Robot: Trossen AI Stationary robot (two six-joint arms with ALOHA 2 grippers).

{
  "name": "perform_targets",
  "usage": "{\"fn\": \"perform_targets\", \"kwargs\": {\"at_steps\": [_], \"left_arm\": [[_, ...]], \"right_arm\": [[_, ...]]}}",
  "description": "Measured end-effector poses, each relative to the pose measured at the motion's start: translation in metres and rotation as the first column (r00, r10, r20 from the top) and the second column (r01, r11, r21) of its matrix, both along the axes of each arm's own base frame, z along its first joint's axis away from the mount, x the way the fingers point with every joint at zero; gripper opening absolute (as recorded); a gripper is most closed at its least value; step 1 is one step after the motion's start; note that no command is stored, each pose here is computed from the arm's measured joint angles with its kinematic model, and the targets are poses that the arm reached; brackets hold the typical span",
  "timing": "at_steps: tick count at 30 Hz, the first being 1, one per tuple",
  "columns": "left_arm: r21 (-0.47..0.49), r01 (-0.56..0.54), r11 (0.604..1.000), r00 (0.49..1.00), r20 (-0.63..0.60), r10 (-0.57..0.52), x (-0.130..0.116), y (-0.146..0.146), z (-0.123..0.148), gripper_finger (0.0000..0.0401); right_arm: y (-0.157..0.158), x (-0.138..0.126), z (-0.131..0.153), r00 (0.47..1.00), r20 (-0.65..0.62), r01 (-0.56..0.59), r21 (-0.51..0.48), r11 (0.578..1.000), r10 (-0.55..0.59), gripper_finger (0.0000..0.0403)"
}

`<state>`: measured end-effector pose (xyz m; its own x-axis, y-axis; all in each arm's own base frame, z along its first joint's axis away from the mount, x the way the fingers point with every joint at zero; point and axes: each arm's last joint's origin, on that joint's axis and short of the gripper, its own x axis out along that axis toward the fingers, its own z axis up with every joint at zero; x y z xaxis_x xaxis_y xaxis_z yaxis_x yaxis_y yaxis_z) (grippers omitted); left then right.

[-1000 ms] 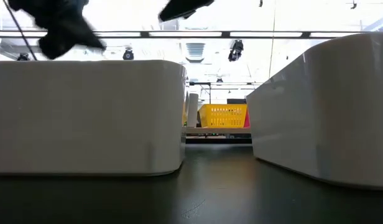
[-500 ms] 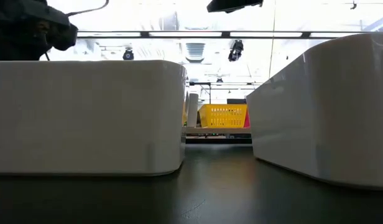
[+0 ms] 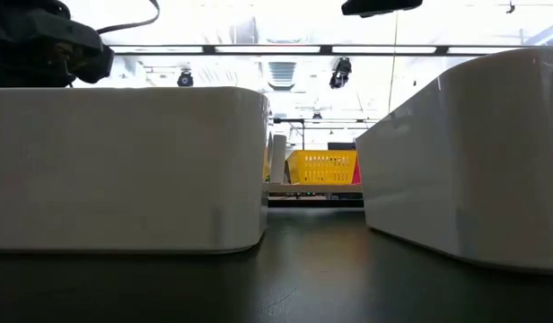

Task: Stack baskets on shelf by color
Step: Stack the left yellow bin on top of the yellow bin on the shelf

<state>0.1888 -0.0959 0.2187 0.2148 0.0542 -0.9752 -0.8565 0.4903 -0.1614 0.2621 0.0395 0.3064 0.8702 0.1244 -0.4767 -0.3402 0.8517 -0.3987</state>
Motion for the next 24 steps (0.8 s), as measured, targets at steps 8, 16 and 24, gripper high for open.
{"fn": "perform_targets", "kwargs": {"at_steps": [8,16,24], "left_arm": [[-0.002,-0.020,1.000,1.000,0.007,0.020,0.003,0.003,-0.002,0.0112],[0.037,-0.065,0.997,0.996,-0.060,0.067,0.011,0.010,-0.017,0.0161],[0.039,-0.071,0.997,0.995,-0.068,0.074,0.013,0.014,-0.018,0.0161]], "right_arm": [[-0.002,-0.014,-0.007,0.999,0.050,-0.002,0.002,1.000,0.002,0.0022],[-0.002,-0.016,-0.011,0.999,0.041,-0.001,0.000,1.000,0.001,0.0022],[-0.003,-0.016,-0.012,1.000,0.029,0.007,0.014,1.000,-0.008,0.0022]]}}
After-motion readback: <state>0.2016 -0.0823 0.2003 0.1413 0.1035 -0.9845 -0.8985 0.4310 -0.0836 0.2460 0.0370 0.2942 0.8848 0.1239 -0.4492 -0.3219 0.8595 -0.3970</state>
